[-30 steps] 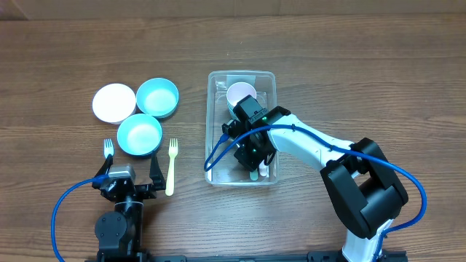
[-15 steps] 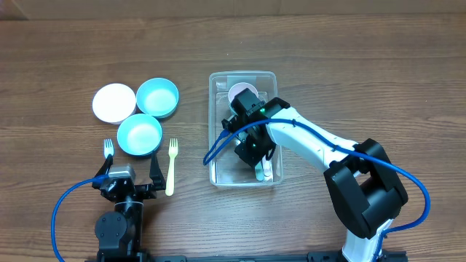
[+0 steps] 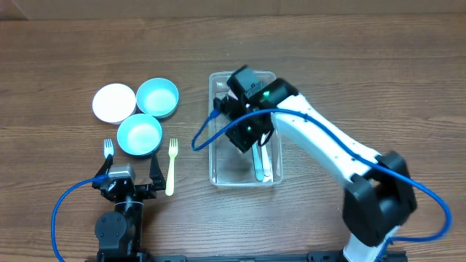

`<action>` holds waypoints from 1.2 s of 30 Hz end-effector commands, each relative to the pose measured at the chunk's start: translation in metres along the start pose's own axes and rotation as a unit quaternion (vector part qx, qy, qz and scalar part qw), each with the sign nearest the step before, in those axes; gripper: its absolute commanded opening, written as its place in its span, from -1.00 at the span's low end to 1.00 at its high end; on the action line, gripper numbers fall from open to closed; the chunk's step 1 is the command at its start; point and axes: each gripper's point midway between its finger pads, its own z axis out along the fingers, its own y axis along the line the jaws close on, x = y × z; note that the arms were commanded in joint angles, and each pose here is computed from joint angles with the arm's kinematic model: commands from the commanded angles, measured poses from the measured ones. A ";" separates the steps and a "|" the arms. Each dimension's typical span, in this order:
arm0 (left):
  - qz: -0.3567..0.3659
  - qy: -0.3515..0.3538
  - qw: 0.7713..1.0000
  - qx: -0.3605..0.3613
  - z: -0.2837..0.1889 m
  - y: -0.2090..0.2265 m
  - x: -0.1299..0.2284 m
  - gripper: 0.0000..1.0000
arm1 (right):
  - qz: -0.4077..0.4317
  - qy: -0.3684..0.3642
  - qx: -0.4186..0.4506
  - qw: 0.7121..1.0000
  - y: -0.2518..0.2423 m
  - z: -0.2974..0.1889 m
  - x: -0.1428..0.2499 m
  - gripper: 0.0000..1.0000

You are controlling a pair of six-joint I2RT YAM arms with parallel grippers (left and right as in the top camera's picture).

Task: Pack container

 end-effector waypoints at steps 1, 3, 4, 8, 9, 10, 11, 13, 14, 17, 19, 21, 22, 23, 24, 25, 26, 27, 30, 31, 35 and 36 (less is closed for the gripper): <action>0.012 -0.005 1.000 -0.010 0.000 0.005 -0.002 1.00 | 0.039 -0.104 0.035 0.993 -0.001 -0.080 -0.031 -0.85; 0.012 -0.005 1.000 -0.010 0.000 0.004 -0.002 1.00 | 0.113 -0.148 0.065 0.980 -0.025 -0.119 -0.029 -0.71; 0.012 -0.005 1.000 -0.010 0.000 0.005 -0.002 1.00 | 0.148 -0.169 0.074 0.972 -0.039 -0.139 -0.024 -0.54; 0.012 -0.005 1.000 -0.010 0.000 0.004 -0.002 1.00 | 0.267 -0.221 0.115 0.931 -0.095 -0.201 0.018 0.55; 0.012 -0.005 1.000 -0.010 0.000 0.005 -0.002 1.00 | 0.288 -0.224 0.124 0.923 -0.107 -0.210 0.030 1.00; 0.012 -0.005 1.000 -0.010 0.000 0.005 -0.002 1.00 | 0.316 -0.225 0.135 0.912 -0.121 -0.219 0.046 1.00; 0.012 -0.005 1.000 -0.010 0.000 0.005 -0.002 1.00 | 0.344 -0.221 0.143 0.901 -0.134 -0.225 0.063 1.00; 0.012 -0.005 1.000 -0.010 0.000 0.005 -0.002 1.00 | 0.394 -0.210 0.154 0.881 -0.156 -0.233 0.092 1.00; 0.012 -0.005 1.000 -0.010 0.000 0.005 -0.002 0.99 | 0.409 -0.208 0.157 0.875 -0.163 -0.235 0.101 1.00; 0.012 -0.005 1.000 -0.010 0.000 0.005 -0.002 1.00 | 0.436 -0.208 0.166 0.860 -0.176 -0.241 0.118 1.00; 0.012 -0.005 1.000 -0.010 0.000 0.004 -0.002 1.00 | 0.446 -0.211 0.170 0.853 -0.182 -0.245 0.125 1.00; 0.012 -0.005 1.000 -0.010 0.000 0.005 -0.002 1.00 | 0.448 -0.212 0.171 0.852 -0.183 -0.246 0.126 1.00; 0.012 -0.005 1.000 -0.010 0.000 0.004 -0.002 1.00 | 0.448 -0.212 0.171 0.852 -0.183 -0.246 0.126 1.00; 0.012 -0.005 1.000 -0.010 0.000 0.004 -0.002 1.00 | 0.448 -0.212 0.171 0.852 -0.183 -0.246 0.126 1.00; 0.012 -0.005 1.000 -0.010 0.000 0.005 -0.002 1.00 | 0.448 -0.212 0.171 0.852 -0.183 -0.246 0.126 1.00; 0.012 -0.005 1.000 -0.010 0.000 0.005 -0.002 1.00 | 0.448 -0.212 0.171 0.852 -0.183 -0.246 0.126 1.00; 0.012 -0.005 1.000 -0.010 0.000 0.005 -0.002 1.00 | 0.448 -0.212 0.171 0.852 -0.183 -0.246 0.126 1.00; 0.012 -0.005 1.000 -0.010 0.000 0.004 -0.002 1.00 | 0.448 -0.212 0.171 0.852 -0.183 -0.246 0.126 1.00; 0.012 -0.005 1.000 -0.010 0.000 0.005 -0.002 1.00 | 0.448 -0.212 0.171 0.852 -0.183 -0.246 0.126 1.00; 0.012 -0.005 1.000 -0.010 0.000 0.004 -0.002 1.00 | 0.448 -0.212 0.171 0.852 -0.183 -0.246 0.126 1.00; 0.012 -0.005 1.000 -0.010 0.000 0.004 -0.002 1.00 | 0.448 -0.212 0.171 0.852 -0.183 -0.246 0.126 1.00; 0.012 -0.006 1.000 -0.011 0.000 0.005 -0.002 1.00 | 0.448 -0.212 0.171 0.852 -0.183 -0.246 0.126 1.00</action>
